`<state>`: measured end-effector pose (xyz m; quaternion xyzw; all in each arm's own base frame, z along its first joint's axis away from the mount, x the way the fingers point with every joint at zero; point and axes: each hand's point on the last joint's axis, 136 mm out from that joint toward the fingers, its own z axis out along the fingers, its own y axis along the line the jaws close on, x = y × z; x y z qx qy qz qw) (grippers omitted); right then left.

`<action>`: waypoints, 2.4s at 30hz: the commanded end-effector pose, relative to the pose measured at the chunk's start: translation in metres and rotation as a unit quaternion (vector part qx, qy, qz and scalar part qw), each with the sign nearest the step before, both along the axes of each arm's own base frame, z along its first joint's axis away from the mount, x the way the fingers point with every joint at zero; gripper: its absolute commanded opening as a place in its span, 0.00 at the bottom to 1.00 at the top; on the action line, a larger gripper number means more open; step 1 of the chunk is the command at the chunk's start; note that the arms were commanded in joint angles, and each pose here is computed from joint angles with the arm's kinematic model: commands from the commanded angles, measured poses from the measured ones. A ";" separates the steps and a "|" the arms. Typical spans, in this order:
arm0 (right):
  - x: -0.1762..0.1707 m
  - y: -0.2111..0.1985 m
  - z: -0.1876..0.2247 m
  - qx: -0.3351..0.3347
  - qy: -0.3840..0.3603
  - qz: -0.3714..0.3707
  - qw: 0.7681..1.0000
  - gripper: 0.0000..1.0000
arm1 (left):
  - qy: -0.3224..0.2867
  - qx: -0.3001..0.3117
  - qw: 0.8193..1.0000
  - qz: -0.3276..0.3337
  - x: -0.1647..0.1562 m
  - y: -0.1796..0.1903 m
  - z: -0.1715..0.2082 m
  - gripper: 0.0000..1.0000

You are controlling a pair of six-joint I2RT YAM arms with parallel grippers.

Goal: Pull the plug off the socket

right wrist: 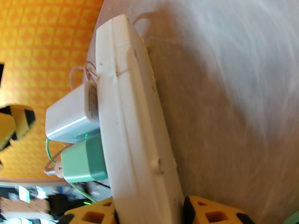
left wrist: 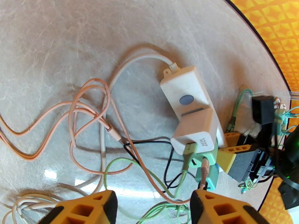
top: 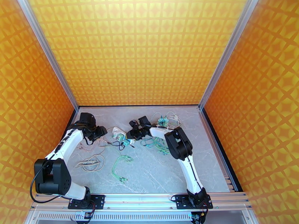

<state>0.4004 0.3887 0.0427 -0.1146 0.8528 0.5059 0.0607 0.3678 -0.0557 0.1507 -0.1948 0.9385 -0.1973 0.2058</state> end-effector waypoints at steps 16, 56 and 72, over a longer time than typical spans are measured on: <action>-0.015 -0.055 -0.069 -0.170 0.162 -0.181 0.955 0.52 | -0.019 -0.024 0.998 -0.055 0.006 -0.048 0.001 0.56; -0.023 -0.072 0.091 -0.177 -0.280 -0.090 0.939 0.53 | -0.068 -0.041 0.993 -0.086 0.012 -0.085 0.019 0.59; -0.036 -0.037 0.050 -0.247 -0.386 0.045 0.888 0.52 | -0.076 -0.032 0.994 -0.074 0.005 -0.072 0.029 0.60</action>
